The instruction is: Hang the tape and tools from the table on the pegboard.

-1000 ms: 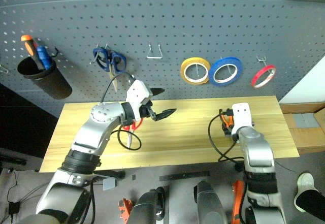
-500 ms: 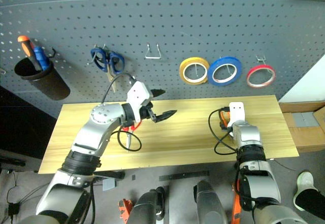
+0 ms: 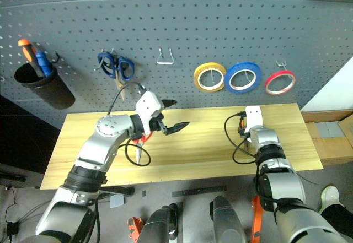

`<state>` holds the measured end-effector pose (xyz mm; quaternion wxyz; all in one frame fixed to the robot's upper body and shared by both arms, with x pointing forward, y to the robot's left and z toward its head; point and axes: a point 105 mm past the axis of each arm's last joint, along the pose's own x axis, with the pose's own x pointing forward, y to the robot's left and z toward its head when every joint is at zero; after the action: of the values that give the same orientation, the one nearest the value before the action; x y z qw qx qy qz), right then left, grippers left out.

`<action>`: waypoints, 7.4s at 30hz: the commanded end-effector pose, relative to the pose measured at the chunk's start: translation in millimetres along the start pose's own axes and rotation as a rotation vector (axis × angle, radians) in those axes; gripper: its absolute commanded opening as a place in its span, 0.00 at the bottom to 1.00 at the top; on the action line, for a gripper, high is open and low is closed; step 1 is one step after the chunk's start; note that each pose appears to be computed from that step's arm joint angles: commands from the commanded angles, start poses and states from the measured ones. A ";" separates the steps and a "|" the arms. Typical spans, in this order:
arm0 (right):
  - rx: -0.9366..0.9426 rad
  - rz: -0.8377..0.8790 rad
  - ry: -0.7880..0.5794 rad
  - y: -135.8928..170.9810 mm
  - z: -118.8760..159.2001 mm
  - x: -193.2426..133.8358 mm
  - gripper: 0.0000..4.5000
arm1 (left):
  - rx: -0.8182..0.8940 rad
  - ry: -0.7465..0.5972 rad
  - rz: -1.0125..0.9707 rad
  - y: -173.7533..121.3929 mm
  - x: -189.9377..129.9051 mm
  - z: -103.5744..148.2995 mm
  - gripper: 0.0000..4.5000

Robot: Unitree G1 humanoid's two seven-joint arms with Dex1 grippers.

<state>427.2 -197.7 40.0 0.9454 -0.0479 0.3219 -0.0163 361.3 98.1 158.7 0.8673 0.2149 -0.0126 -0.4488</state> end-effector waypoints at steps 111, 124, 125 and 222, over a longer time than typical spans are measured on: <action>-0.493 0.831 -0.501 213.3 64.6 -201.5 0.99 | -0.728 0.672 0.701 16.9 -61.7 -171.2 0.96; -0.528 0.787 -0.513 204.6 68.7 -198.2 1.00 | -0.685 0.618 0.739 24.2 -70.6 -177.3 0.24; -0.530 0.785 -0.515 203.9 69.1 -198.3 1.00 | -0.656 0.596 0.733 24.2 -71.0 -174.4 0.24; -0.589 0.894 -0.468 258.0 69.4 -209.2 1.00 | -0.943 0.518 1.136 94.0 -164.1 -201.4 0.57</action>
<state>308.7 72.1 181.2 0.8552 -0.1662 0.1174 0.4767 379.9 340.5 36.1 0.9385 -0.1163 0.2813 0.1628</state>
